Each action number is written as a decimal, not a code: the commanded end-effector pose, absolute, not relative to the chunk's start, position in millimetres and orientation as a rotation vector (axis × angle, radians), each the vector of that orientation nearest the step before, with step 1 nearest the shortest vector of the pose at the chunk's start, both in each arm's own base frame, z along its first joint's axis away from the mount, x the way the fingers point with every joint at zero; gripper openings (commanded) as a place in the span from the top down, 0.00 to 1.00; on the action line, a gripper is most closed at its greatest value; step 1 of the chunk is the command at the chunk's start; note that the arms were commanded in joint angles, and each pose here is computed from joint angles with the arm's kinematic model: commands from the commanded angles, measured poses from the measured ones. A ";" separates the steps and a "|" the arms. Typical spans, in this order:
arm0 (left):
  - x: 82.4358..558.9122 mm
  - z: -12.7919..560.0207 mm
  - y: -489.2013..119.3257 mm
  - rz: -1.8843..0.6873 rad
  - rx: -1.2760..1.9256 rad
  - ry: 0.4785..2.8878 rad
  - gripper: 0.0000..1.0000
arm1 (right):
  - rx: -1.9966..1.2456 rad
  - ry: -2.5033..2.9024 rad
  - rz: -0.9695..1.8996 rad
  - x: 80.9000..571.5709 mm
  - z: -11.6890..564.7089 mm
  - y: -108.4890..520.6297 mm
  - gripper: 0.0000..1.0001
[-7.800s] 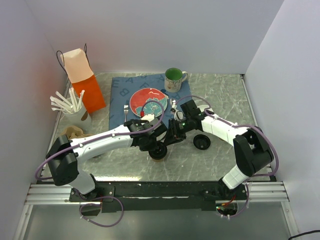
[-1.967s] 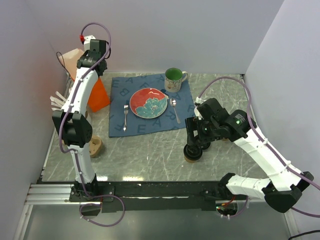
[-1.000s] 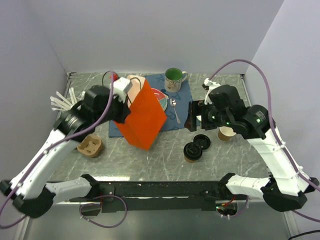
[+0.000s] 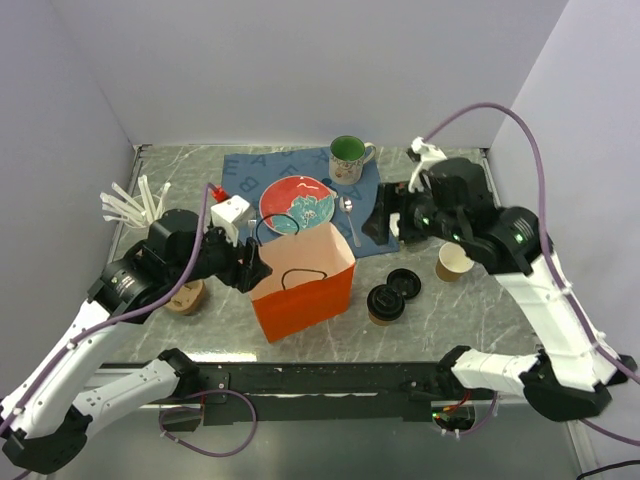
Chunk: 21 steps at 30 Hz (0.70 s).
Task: Pack the takeout coffee
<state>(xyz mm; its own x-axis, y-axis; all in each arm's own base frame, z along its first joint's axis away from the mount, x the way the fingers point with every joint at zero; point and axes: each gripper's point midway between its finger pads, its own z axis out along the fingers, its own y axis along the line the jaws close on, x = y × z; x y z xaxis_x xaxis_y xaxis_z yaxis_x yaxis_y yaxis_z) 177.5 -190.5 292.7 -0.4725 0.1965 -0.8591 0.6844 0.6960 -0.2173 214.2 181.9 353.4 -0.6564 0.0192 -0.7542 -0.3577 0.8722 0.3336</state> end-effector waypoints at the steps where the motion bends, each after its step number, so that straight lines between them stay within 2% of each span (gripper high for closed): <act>1: 185.8 336.7 -190.3 -0.753 0.489 1.915 0.29 | -0.359 2.207 0.652 238.1 361.6 206.3 0.15; 6: 190.2 366.6 -175.4 -0.778 0.268 1.834 0.25 | -0.403 2.338 0.685 243.7 329.7 224.3 0.21; 13: 205.5 361.3 -129.2 -0.605 -0.017 1.802 0.10 | -0.462 2.464 0.736 246.2 287.6 244.2 0.34; 14: 207.4 360.1 -126.0 -0.588 -0.041 1.806 0.09 | -0.468 2.486 0.741 246.1 282.8 246.3 0.34; 18: 223.1 346.7 -117.7 -0.468 -0.119 1.878 0.10 | -0.450 2.556 0.691 249.2 270.5 247.8 0.50; 21: 235.1 328.2 -115.9 -0.362 -0.143 1.965 0.09 | -0.403 2.566 0.734 246.3 268.9 253.3 0.55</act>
<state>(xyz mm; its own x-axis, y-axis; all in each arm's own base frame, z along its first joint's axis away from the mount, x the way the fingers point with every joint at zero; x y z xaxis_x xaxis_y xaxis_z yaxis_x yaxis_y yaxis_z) 213.7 -126.0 343.2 -0.3787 -0.2647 -0.8869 0.2239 0.9036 -0.3652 251.9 246.7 257.5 -0.8589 -0.1849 -0.4776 -0.3942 0.8341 0.3860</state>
